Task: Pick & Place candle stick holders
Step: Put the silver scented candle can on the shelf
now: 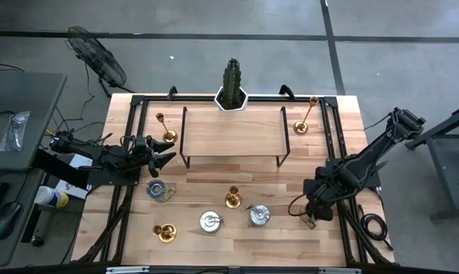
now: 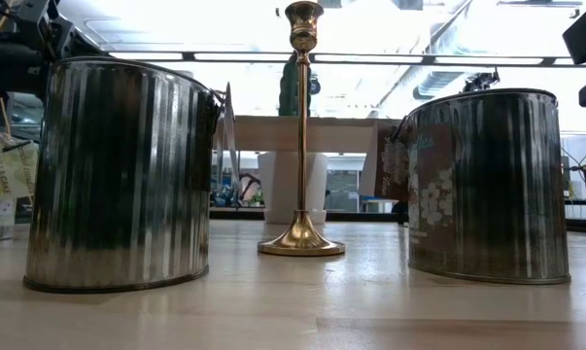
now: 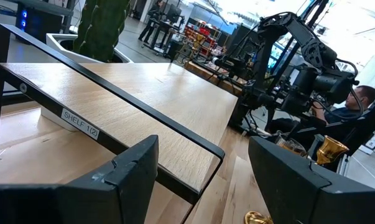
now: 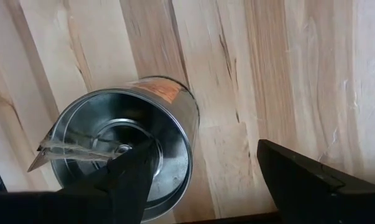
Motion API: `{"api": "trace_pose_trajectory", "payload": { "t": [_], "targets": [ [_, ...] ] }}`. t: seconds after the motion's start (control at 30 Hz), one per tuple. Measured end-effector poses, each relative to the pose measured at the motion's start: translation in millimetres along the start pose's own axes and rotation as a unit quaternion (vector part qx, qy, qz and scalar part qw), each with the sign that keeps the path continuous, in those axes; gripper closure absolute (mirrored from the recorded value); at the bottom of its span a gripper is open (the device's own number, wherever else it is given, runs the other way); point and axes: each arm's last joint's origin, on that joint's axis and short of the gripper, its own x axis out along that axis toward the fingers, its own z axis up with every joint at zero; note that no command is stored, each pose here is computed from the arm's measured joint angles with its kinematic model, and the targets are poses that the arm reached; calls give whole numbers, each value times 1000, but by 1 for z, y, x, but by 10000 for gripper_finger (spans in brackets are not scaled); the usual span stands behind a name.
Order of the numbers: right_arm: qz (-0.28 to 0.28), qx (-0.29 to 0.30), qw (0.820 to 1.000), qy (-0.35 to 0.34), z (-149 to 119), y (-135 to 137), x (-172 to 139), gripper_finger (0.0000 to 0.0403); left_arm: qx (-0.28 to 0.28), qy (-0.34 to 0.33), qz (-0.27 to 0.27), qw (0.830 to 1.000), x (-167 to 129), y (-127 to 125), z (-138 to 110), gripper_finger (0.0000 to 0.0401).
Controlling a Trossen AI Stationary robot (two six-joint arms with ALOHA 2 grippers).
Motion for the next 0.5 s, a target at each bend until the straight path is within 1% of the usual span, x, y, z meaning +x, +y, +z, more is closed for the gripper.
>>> {"api": "trace_pose_trajectory", "payload": {
  "t": [0.27, 0.37, 0.5],
  "targets": [
    [-10, 1, 1000, -3, 1, -1, 1, 131, 0, 0, 0, 1000, 0, 0, 0, 156],
    [-14, 1, 1000, 0, 1, 0, 3, 147, 0, 0, 0, 1000, 0, 0, 0, 156],
    [-16, 1, 1000, 6, 2, 1, 5, 177, 0, 0, 0, 1000, 0, 0, 0, 156]
  ]
}}
